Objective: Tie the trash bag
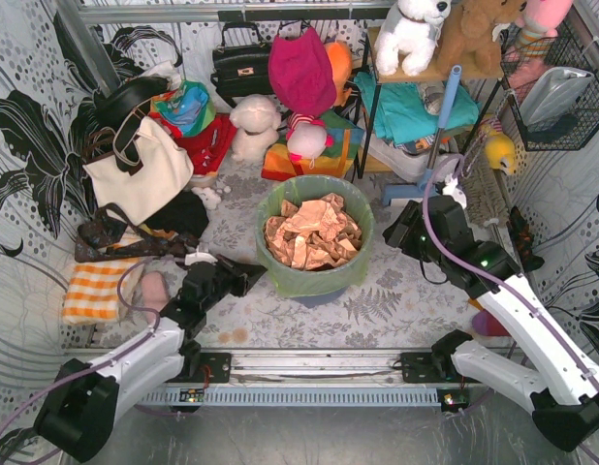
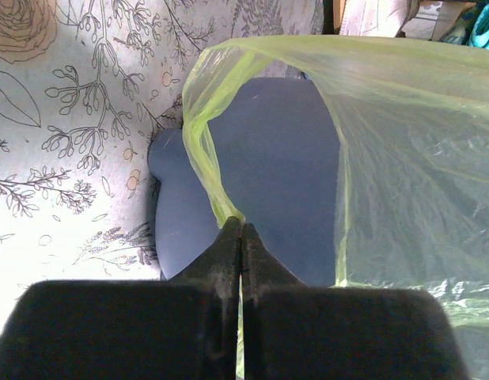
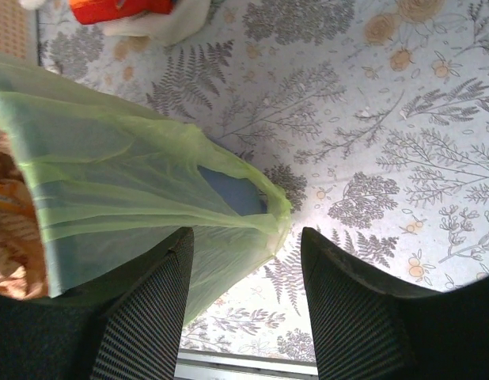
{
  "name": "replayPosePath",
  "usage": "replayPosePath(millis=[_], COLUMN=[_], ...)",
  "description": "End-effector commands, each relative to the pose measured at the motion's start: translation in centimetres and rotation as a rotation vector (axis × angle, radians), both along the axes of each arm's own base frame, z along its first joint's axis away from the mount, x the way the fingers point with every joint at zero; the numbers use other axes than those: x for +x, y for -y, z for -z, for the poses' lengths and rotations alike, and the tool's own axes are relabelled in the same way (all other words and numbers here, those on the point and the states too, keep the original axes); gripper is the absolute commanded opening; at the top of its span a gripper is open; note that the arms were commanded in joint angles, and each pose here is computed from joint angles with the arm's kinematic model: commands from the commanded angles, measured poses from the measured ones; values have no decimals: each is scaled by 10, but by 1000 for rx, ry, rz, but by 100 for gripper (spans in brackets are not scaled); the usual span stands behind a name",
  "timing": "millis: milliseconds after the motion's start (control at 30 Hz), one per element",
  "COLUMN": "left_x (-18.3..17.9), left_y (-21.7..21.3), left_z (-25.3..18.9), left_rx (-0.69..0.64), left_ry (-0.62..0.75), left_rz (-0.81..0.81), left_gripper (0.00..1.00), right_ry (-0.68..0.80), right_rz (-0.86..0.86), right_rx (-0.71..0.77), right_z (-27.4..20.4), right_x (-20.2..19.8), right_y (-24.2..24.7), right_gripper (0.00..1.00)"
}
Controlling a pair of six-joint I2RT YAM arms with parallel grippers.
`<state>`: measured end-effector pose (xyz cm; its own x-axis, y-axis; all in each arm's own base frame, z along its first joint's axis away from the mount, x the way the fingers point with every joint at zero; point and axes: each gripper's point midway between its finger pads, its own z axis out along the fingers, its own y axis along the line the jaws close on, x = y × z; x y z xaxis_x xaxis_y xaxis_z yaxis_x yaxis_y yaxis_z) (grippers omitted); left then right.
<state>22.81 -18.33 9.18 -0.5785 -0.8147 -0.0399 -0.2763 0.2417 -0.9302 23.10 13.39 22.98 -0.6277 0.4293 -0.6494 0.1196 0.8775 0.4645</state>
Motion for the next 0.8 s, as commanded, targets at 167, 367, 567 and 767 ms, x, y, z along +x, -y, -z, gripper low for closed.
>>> replayPosePath(millis=[167, 367, 567, 767], left_x=[6, 0, -2, 6], left_y=[-13, -36, -37, -14], left_z=[-11, -5, 0, -8], left_rx=[118, 256, 314, 88], left_ry=[19, -47, -74, 34], left_rz=[-37, -98, -71, -53], left_gripper=[0, 0, 34, 56], right_ry=[-112, -165, -161, -146], right_rz=[38, 15, 8, 0], right_rx=[-40, -2, 0, 1], right_z=[51, 78, 79, 73], right_x=[-7, -10, -10, -10], right_y=[6, -4, -5, -5], right_gripper=[56, 56, 56, 56])
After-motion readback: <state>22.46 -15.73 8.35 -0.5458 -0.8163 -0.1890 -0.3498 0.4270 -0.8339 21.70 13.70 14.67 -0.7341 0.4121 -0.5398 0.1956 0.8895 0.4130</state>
